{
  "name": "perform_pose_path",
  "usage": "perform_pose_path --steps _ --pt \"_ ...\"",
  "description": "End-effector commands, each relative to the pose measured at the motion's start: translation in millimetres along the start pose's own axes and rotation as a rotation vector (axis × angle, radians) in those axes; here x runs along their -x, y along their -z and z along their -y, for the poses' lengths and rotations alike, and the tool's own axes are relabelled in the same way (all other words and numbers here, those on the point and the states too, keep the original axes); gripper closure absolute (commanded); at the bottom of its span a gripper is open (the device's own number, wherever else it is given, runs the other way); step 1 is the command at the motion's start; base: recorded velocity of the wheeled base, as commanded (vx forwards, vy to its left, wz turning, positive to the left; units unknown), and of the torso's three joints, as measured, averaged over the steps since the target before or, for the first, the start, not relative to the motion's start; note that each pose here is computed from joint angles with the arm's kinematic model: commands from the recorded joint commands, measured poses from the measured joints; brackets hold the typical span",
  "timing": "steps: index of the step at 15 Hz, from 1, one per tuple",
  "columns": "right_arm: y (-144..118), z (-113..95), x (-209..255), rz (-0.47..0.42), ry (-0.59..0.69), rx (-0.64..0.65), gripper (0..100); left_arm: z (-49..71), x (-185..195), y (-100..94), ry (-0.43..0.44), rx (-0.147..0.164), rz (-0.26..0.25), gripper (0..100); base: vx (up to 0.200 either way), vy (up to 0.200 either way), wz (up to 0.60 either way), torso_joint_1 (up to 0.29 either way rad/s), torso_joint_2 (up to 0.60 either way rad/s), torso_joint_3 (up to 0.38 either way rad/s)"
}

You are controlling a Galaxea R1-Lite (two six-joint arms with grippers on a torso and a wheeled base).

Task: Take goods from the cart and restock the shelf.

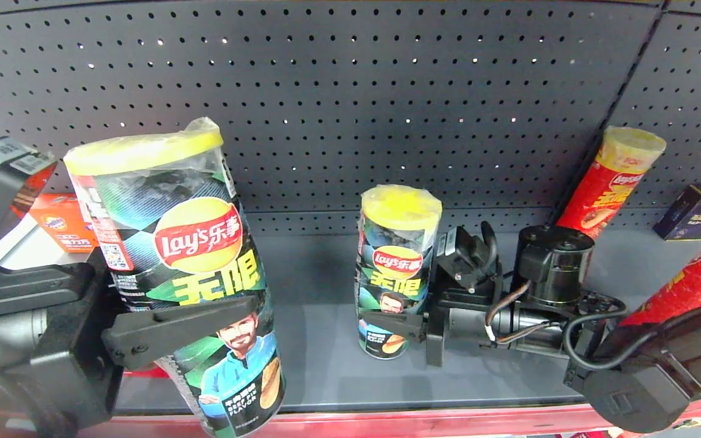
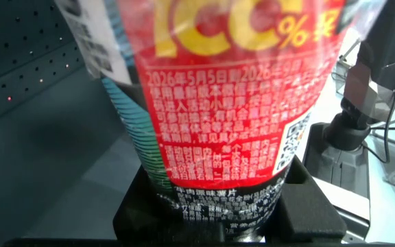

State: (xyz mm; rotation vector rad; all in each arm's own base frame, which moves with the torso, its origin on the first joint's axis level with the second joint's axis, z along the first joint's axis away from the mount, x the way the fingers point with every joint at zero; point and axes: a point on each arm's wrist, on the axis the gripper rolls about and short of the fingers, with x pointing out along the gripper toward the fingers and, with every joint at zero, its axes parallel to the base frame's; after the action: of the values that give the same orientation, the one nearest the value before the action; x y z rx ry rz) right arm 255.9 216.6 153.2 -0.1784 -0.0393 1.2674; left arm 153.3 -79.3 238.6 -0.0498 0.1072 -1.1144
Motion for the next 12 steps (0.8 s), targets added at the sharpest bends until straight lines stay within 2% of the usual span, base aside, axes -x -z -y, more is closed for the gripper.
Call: perform_pose_path --steps 1,5,12 --pt "3.5 -0.7 -1.6 -0.009 -0.005 -0.006 100 -0.2 0.1 0.0 -0.002 0.000 0.001 100 0.000 0.000 0.00 0.000 0.00 0.000" --pt "6.7 -3.7 -2.0 -0.023 -0.017 0.042 100 -1.8 1.7 6.1 -0.013 0.015 -0.014 100 0.000 0.000 0.00 0.000 0.00 0.000" --pt "11.3 -9.7 -2.7 -0.036 -0.033 0.057 100 -1.6 1.9 5.4 -0.014 0.013 -0.012 100 0.000 0.000 0.00 0.000 0.00 0.000"
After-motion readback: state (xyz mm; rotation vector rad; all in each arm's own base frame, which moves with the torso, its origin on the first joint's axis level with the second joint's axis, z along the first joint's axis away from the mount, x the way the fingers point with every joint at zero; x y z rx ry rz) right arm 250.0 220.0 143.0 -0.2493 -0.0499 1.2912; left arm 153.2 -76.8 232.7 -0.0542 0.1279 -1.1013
